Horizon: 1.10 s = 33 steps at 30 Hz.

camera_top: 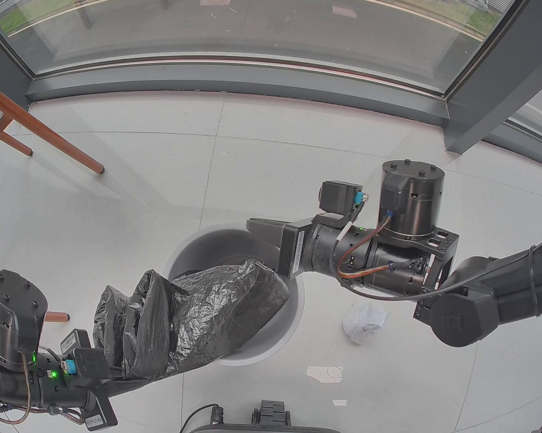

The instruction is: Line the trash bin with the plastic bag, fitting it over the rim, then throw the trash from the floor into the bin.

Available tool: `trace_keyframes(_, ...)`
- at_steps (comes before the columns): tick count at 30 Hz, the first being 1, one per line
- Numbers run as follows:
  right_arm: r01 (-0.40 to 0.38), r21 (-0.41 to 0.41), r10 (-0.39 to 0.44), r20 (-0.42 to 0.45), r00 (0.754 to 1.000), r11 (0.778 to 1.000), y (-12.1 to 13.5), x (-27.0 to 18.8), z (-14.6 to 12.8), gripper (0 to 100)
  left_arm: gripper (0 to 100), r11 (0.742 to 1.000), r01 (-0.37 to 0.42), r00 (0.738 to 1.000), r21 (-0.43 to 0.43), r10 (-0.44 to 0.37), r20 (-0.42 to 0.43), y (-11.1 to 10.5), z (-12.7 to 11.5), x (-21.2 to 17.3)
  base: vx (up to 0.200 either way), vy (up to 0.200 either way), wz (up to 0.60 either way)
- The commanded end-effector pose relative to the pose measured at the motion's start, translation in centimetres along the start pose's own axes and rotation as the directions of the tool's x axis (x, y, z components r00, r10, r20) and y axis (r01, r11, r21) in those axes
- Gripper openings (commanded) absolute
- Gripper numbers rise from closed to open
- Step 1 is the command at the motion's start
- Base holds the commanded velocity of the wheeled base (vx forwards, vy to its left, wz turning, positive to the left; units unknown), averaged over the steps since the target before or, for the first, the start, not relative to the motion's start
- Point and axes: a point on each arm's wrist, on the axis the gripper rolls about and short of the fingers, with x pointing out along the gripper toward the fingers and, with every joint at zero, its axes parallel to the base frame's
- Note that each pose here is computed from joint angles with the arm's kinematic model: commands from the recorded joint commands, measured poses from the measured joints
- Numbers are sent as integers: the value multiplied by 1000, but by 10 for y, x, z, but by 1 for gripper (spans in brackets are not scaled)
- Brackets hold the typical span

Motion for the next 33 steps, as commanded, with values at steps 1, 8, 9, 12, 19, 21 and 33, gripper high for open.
trace_keyframes(1, -12, -9, 11, -32, 999, 1000, -3, 25, -15, 0, 0, 1000, 6, 1000, 2, -6, -13, 0, 0, 3, 0, 0, 0)
trace_keyframes(8, -37, -46, 32, -105, 994, 998, 3, 45, -44, 0, 0, 1000, -14, 1000, -6, 14, -14, 3, 2, 3, 0, 0, 0)
trace_keyframes(9, -44, -46, 38, -131, 991, 998, 6, 49, -55, 0, 0, 1000, -24, 1000, -11, 24, -8, 4, 4, 3, 0, 0, 0)
trace_keyframes(12, -46, -54, 36, -164, 986, 998, 5, 54, -70, 0, 0, 998, -59, 998, -18, 59, -22, 6, 5, 2, 0, 0, 0)
trace_keyframes(19, -30, -56, 20, -168, 986, 998, -10, 68, -90, 0, 0, 993, -107, 994, -46, 105, -41, 7, 4, 1, 0, 0, 0)
trace_keyframes(21, -29, -55, 19, -171, 985, 998, -13, 72, -95, 0, 0, 990, -132, 990, -46, 129, -54, 7, 4, 1, 0, 0, 0)
trace_keyframes(33, -47, -73, 44, -44, 998, 996, -8, 72, -57, 0, 0, 968, -249, 968, -31, 249, -5, 19, 23, -3, 0, 0, 0)
